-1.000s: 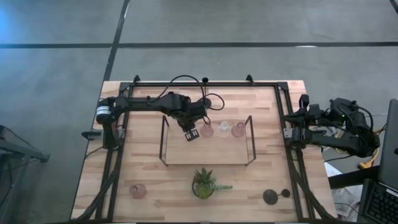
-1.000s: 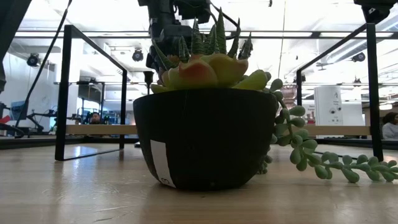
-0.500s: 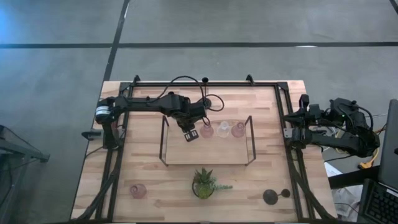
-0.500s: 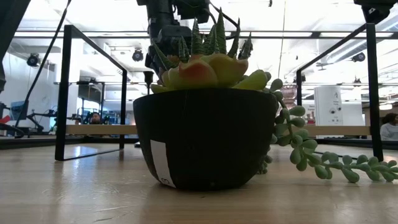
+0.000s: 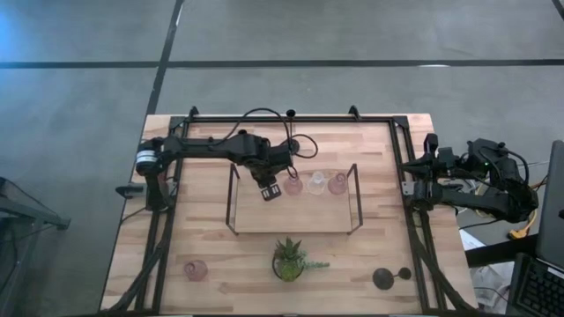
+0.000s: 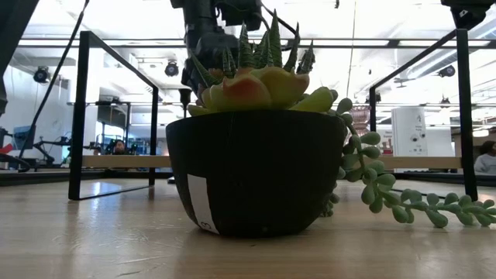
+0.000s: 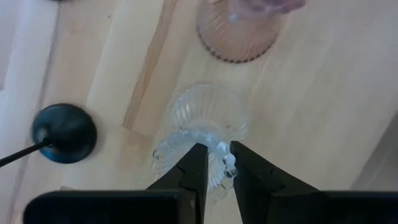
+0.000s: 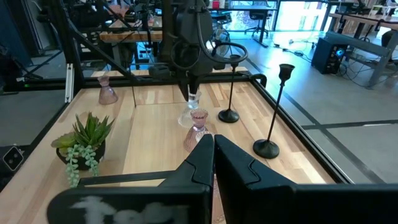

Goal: Pick & Place candle stick holders
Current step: Put the transparent candle holder on the shelf

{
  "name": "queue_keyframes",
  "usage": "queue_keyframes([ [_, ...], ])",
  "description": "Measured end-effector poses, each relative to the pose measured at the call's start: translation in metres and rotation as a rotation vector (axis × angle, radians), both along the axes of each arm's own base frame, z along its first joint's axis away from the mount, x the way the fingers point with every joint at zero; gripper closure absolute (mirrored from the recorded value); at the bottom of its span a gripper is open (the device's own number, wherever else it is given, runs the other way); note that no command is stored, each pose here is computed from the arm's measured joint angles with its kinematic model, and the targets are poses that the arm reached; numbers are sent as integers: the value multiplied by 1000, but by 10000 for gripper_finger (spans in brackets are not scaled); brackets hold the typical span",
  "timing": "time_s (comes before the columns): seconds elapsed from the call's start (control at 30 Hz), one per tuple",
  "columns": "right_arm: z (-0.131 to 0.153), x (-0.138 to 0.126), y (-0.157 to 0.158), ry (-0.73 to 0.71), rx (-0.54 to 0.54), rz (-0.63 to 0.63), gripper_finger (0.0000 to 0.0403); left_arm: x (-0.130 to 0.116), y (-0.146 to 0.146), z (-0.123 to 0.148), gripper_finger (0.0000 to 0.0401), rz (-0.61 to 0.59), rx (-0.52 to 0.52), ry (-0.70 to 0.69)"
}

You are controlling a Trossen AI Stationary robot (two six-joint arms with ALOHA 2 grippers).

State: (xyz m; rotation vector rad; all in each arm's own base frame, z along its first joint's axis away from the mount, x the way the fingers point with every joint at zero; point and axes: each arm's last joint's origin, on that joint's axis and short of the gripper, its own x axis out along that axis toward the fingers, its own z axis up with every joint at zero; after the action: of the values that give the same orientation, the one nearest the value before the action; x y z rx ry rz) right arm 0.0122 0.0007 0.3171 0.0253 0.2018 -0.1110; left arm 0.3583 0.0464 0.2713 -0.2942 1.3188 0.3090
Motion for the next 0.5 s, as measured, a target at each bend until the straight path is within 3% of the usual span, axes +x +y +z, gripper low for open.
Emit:
queue_keyframes([
  [0.5, 0, 0, 0, 0, 0, 0, 394, 2, 1, -1, 323, 1, 2, -12],
])
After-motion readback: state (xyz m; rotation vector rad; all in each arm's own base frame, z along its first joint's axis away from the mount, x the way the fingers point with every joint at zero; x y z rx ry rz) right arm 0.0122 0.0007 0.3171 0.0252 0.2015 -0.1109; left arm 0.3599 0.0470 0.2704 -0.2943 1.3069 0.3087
